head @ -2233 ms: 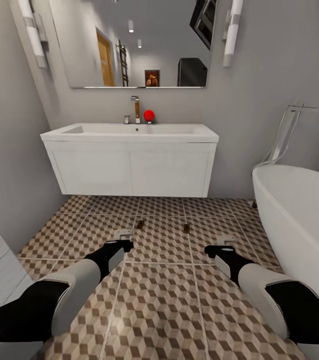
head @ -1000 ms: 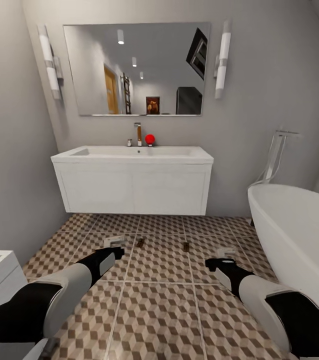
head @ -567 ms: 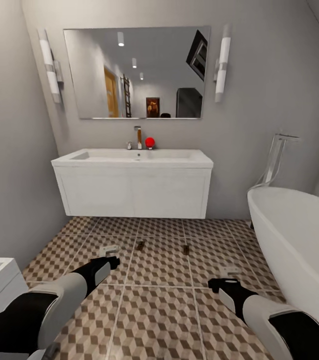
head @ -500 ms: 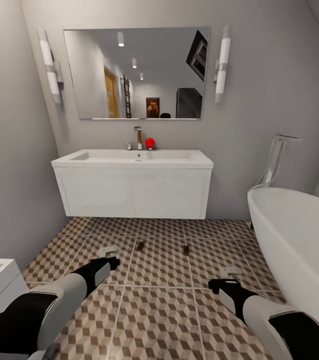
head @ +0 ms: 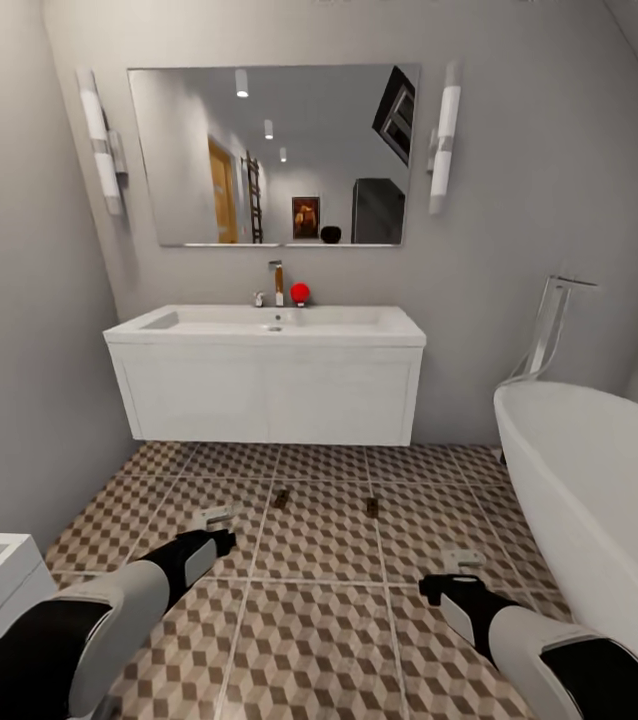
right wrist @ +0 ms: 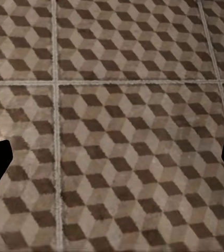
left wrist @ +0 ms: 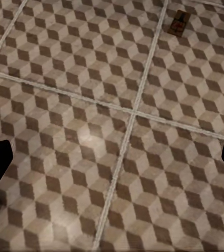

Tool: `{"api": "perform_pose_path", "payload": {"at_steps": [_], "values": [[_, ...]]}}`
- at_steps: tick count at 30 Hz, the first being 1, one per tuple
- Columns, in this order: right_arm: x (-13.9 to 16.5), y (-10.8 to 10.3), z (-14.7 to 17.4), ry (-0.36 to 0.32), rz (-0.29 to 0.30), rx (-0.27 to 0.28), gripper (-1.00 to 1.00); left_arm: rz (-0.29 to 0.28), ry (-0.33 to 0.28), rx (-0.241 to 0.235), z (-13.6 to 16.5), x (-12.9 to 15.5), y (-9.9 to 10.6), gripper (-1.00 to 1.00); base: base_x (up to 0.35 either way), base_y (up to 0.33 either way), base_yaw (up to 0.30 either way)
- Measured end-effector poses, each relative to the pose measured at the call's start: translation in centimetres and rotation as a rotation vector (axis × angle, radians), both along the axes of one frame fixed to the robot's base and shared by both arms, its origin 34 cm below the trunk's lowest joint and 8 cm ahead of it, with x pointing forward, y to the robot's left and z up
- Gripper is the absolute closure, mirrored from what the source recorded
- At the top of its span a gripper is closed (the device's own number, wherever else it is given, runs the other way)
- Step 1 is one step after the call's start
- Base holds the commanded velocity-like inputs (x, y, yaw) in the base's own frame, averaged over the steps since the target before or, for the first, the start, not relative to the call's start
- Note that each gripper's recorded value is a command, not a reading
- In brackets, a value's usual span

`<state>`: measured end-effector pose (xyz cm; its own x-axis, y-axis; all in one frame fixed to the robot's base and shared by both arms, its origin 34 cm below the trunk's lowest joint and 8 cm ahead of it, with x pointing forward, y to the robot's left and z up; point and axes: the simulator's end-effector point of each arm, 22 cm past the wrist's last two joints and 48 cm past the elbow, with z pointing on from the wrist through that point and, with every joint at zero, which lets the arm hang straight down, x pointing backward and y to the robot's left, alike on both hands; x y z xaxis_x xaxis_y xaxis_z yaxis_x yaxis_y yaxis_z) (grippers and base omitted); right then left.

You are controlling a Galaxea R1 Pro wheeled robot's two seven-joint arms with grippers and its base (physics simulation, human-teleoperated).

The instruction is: Take the four mousetraps from the cabinet in the bathroom and place them on the bathroom floor. Make sure all four end up on the same floor surface, and ensure that at least two of them are either under or directly next to the same bathroom sink.

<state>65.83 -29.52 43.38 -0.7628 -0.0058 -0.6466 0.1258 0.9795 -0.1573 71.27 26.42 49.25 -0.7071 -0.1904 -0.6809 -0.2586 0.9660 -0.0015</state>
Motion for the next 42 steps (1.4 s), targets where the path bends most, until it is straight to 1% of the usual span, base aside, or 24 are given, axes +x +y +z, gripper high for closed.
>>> {"api": "perform_pose_path", "payload": {"at_steps": [5,9,12,15,21,22,27,33,34,38,42], "values": [[-0.9,0.0,0.0,0.022,-0.001,0.000,-1.00,0.012,0.017,0.004,0.3,-0.5,0.9,-1.00,0.000,0.000,0.000],[-1.4,-0.1,0.3,0.034,-0.002,0.000,-1.00,0.016,0.029,0.006,0.6,-0.8,1.3,-1.00,0.000,0.000,0.000],[-2.1,-0.5,0.2,0.049,-0.006,-0.004,-1.00,0.021,0.048,0.009,0.3,-1.6,1.7,-1.00,0.000,0.000,0.000],[-3.5,-1.1,-0.3,0.074,-0.012,-0.009,-1.00,0.026,0.075,0.011,-0.4,-2.8,2.1,-1.00,0.000,0.000,0.000],[-7.9,-1.8,-2.5,0.148,-0.018,-0.017,-1.00,0.029,0.143,0.013,-2.8,-6.4,2.5,-1.00,0.000,0.000,0.000],[-7.9,-1.8,-2.3,0.148,-0.017,-0.018,-1.00,0.029,0.143,0.014,-2.6,-6.4,2.5,-1.00,0.000,0.000,0.000],[-11.4,-2.0,-3.7,0.202,-0.018,-0.019,-1.00,0.029,0.198,0.013,-4.3,-9.5,2.5,-1.00,0.000,0.000,0.000],[-14.2,-2.0,-4.2,0.249,-0.018,-0.019,-1.00,0.019,0.262,-0.002,-6.2,-13.4,2.2,-1.00,0.000,0.000,0.000],[-14.2,-2.0,-4.0,0.249,-0.018,-0.019,-1.00,0.018,0.262,-0.001,-6.0,-13.4,2.1,-1.00,0.000,0.000,0.000],[-16.4,-2.0,-4.5,0.284,-0.018,-0.019,-1.00,0.009,0.312,-0.015,-7.5,-16.6,1.8,-1.00,0.000,0.000,0.000],[-19.5,-2.0,-5.2,0.327,-0.018,-0.019,-1.00,0.000,0.366,-0.028,-9.0,-20.3,1.3,-1.00,0.000,0.000,0.000]]}}
